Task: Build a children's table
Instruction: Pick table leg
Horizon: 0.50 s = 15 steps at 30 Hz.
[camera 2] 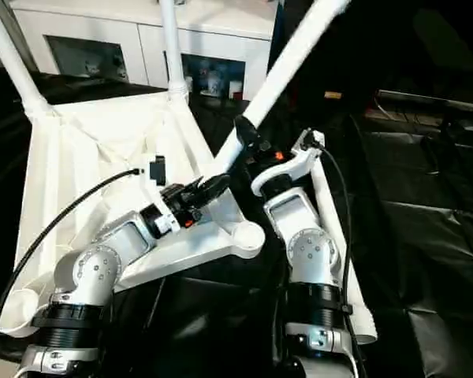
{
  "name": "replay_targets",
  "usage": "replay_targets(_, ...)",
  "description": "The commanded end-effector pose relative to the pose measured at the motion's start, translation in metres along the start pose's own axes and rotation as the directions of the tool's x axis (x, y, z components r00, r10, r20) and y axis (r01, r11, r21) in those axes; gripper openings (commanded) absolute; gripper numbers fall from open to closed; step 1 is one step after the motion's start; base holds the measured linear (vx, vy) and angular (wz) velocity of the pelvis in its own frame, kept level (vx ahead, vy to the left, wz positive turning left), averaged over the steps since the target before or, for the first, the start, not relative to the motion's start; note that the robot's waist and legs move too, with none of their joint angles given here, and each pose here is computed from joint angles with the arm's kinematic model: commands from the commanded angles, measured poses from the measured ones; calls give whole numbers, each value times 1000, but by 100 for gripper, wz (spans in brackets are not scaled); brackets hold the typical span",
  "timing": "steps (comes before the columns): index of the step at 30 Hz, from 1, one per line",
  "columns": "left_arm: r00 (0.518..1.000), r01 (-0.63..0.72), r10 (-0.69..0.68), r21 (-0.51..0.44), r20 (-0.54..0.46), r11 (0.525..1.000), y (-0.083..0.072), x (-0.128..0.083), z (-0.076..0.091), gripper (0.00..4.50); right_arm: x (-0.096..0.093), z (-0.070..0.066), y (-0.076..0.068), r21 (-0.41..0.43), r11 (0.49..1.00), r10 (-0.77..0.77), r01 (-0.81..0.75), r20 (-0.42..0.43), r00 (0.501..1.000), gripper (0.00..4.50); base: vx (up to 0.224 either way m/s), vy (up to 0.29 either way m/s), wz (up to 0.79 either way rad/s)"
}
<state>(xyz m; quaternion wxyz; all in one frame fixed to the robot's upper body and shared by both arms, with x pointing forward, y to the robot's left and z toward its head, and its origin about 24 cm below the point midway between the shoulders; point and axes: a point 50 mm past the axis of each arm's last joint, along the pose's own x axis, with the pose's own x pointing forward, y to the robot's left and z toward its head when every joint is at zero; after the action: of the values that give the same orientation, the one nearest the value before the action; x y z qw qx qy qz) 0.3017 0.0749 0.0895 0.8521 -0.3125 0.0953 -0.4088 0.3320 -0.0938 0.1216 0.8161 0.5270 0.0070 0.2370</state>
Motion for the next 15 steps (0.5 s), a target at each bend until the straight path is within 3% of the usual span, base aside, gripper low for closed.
replay_targets(1, 999, 37, -37, -29, 17, 999, -6, 3, -1, 175, 15, -10, 20, 36, 997, 73, -73, -8, 997, 135, 0, 0, 0)
replay_targets(8, 998, 38, -36, -31, 48, 999, -5, 2, 4, 141, 17, -12, 22, 53, 994, 98, -97, -26, 995, 135, 0, 0, 0)
replay_targets(9, 997, 43, -42, -25, 58, 999, -5, 1, 7, 140, 18, -13, 23, 57, 993, 109, -107, -33, 993, 190, 0, 0, 0)
replay_targets(15, 991, 67, -68, 12, 117, 998, -6, -4, 20, 136, 19, -14, 25, 59, 990, 133, -129, -51, 990, 246, 0, 0, 0)
